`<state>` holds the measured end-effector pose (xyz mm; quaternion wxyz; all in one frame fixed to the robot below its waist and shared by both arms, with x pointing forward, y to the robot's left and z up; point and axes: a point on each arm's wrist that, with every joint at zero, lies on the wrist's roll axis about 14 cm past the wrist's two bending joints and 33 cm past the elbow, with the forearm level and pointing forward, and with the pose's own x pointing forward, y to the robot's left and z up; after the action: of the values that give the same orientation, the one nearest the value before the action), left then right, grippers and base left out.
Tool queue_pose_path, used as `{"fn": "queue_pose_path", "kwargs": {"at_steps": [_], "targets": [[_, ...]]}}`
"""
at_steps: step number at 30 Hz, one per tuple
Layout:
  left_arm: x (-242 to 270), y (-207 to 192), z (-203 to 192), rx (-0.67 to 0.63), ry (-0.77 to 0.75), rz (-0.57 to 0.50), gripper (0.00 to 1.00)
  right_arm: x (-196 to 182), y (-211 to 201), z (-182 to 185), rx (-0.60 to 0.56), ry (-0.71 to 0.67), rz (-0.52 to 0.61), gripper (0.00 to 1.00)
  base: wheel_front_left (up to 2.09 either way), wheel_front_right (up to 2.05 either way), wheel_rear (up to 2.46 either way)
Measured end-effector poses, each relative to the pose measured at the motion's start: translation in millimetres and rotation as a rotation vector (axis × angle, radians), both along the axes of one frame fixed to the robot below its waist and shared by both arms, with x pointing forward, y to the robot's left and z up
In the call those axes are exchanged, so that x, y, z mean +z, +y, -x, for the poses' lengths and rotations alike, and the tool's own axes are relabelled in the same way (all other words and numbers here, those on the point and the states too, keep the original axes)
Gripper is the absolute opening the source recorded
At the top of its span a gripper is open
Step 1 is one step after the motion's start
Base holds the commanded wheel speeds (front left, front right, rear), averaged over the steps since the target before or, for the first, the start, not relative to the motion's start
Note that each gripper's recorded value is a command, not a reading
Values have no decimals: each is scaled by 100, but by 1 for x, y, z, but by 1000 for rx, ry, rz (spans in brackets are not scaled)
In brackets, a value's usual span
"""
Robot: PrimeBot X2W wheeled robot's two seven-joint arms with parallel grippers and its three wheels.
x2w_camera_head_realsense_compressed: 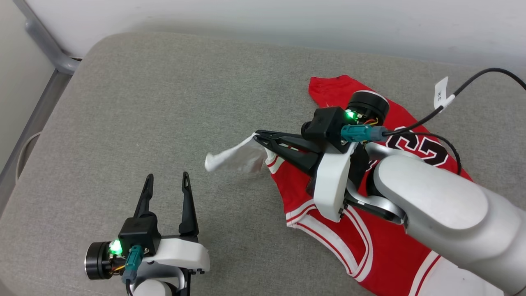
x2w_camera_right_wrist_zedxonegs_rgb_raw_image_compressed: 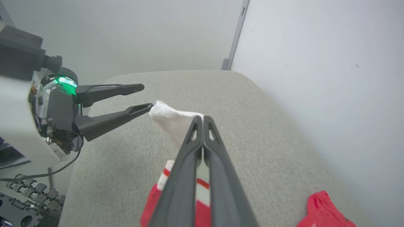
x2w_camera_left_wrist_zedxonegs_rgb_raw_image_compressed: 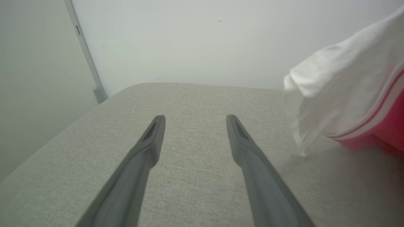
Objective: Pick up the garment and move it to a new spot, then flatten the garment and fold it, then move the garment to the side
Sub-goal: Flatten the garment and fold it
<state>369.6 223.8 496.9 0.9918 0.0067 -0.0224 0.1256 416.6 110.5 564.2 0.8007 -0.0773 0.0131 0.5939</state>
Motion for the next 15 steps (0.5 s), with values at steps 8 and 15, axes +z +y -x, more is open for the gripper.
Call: {"fn": "queue_pose_path", "kwargs": {"at_steps": [8,15], "targets": [[-3,5,3,17,9,0,100,-77,-8,23,-7,164,166,0,0,0,0],[-5,3,2,8,15,7,100,-157,-27,93,62,345,424,0,0,0,0]]}}
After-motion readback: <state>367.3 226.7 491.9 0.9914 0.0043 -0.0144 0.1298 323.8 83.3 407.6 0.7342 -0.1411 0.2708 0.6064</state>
